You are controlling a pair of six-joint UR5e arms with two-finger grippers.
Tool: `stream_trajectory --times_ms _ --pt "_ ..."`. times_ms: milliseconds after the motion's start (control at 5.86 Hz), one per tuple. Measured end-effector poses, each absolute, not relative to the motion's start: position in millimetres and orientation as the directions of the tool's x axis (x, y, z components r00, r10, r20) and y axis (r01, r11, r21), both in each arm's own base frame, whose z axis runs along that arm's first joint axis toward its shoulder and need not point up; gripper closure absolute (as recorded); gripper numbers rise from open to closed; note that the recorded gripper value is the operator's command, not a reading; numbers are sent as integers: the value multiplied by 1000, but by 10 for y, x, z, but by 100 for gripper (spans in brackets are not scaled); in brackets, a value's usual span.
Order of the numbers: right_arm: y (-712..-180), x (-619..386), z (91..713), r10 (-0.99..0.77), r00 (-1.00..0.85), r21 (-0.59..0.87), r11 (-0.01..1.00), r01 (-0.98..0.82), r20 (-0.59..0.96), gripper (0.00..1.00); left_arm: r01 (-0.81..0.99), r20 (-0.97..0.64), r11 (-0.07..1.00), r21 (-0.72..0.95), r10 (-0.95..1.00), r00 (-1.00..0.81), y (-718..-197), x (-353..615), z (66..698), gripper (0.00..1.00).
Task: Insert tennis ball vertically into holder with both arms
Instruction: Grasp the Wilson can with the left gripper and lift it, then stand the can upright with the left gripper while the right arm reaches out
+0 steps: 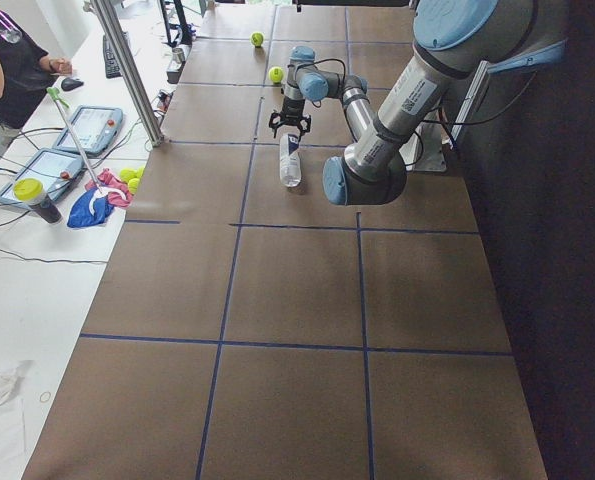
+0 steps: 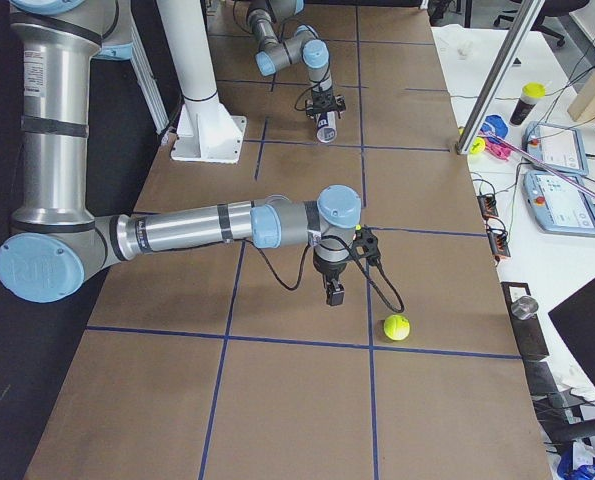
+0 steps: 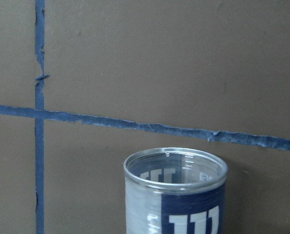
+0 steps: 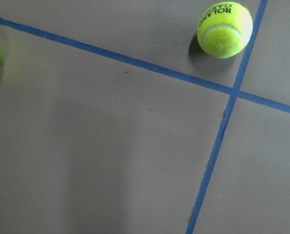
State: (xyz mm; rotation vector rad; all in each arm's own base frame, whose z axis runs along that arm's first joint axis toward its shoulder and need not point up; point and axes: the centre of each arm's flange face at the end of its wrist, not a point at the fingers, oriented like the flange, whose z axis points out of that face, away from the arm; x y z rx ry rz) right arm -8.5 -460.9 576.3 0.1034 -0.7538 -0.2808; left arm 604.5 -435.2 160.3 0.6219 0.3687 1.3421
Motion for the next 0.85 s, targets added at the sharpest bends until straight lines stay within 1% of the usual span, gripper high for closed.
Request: stream_trajectory --times_ms 171,512,854 --pt "-4609 -87 5762 -288 693 192 958 214 660 1 -788 103 103 607 973 206 -4296 6107 1631 0" --pt "-4640 -186 5741 -307 687 200 952 233 658 1 -780 79 137 611 969 232 -4246 6178 1705 0" --pt "-4829 -527 5585 -317 679 201 948 247 662 1 -779 88 143 611 965 246 -4276 6228 1768 0"
